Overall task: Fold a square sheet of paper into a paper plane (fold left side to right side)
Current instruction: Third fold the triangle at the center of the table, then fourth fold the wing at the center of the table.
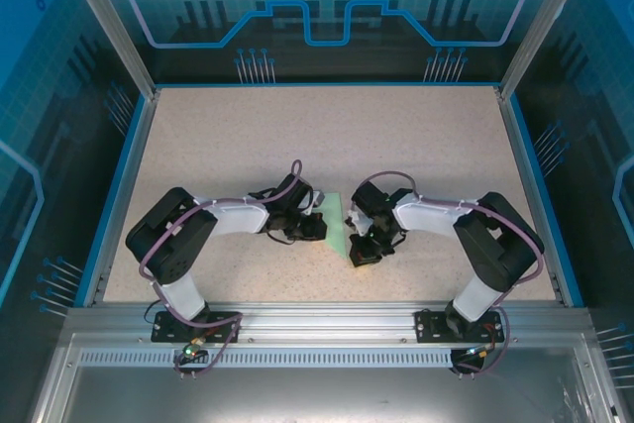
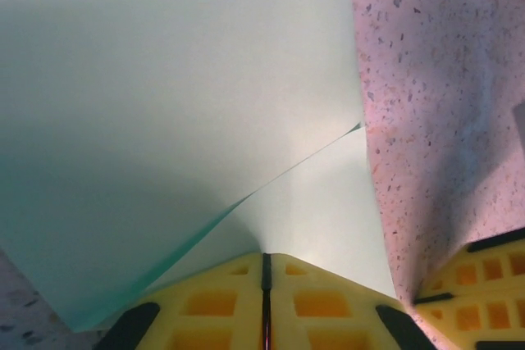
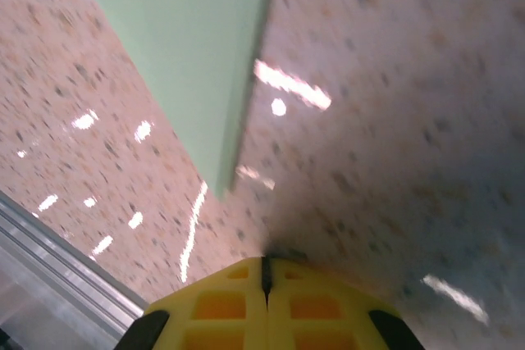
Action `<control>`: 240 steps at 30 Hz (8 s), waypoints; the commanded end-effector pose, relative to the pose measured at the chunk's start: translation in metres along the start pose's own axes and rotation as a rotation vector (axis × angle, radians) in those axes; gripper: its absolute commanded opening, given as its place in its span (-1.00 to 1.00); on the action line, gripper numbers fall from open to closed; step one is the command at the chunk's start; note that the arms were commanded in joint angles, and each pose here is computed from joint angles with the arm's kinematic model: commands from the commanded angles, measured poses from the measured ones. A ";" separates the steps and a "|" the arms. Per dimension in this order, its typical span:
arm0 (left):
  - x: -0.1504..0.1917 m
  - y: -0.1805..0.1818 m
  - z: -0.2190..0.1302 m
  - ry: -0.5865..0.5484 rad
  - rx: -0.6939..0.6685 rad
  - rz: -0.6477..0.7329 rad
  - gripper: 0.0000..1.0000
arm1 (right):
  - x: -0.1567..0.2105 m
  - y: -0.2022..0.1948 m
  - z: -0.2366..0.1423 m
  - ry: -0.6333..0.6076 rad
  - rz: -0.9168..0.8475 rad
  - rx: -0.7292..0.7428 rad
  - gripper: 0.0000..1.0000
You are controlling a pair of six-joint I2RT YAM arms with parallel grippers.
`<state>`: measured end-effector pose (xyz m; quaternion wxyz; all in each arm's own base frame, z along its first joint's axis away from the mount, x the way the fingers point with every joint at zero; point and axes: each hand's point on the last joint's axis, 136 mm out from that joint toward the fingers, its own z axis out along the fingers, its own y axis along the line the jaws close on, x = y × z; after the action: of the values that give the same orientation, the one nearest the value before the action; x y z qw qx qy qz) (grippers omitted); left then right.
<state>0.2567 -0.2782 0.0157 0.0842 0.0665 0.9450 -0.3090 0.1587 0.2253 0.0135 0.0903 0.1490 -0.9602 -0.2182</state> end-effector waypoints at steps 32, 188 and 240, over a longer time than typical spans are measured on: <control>-0.022 0.017 -0.032 -0.030 0.118 -0.300 -0.05 | -0.082 0.030 -0.060 -0.404 -0.296 0.008 -0.16; -0.018 0.008 0.012 0.076 0.082 -0.433 -0.17 | -0.103 0.033 -0.023 -0.386 -0.092 -0.352 -0.67; -0.019 0.006 0.009 0.077 0.075 -0.423 -0.06 | -0.099 -0.014 -0.016 -0.347 -0.015 -0.274 -0.95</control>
<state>0.2842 -0.2841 0.0264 -0.0133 -0.1216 0.9160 -0.3820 0.2566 0.2457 0.0173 -0.0671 0.1072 -0.9149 -0.3834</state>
